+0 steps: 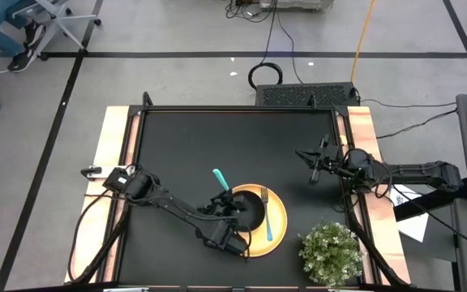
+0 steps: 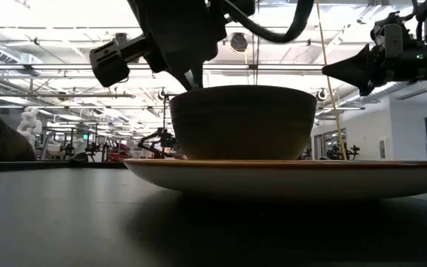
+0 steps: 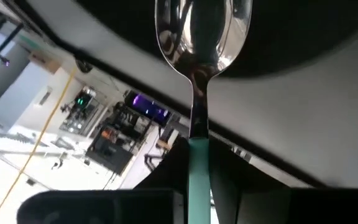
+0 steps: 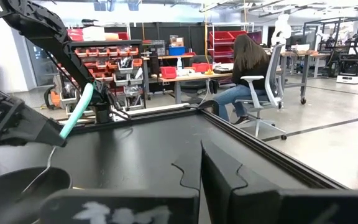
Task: Pick and place plate/cup/fork/spoon on tray
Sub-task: Put the blue spoon into the black bowl
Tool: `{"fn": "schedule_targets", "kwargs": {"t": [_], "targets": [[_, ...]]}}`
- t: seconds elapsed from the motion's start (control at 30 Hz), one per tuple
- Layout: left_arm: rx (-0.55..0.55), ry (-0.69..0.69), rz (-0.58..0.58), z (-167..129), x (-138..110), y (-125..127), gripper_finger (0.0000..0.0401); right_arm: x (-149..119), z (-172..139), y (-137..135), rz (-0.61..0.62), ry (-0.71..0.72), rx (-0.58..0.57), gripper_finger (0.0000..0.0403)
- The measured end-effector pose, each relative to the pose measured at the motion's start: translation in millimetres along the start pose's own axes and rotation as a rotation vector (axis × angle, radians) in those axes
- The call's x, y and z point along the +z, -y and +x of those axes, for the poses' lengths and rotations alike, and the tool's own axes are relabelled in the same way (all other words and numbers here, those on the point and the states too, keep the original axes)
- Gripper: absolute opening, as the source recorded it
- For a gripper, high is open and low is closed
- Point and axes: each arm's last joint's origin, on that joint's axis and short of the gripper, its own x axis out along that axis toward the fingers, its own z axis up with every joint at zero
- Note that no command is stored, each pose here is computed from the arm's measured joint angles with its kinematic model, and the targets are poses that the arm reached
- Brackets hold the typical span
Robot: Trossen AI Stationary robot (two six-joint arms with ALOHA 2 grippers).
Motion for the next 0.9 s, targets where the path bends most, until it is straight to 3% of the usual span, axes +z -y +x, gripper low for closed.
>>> {"fn": "schedule_targets", "kwargs": {"t": [0.9], "targets": [[0.009,0.111,0.059,9.1,13.9,-7.7,0.0036,0.0,0.0,0.0,0.0,0.0,0.0,0.0]]}}
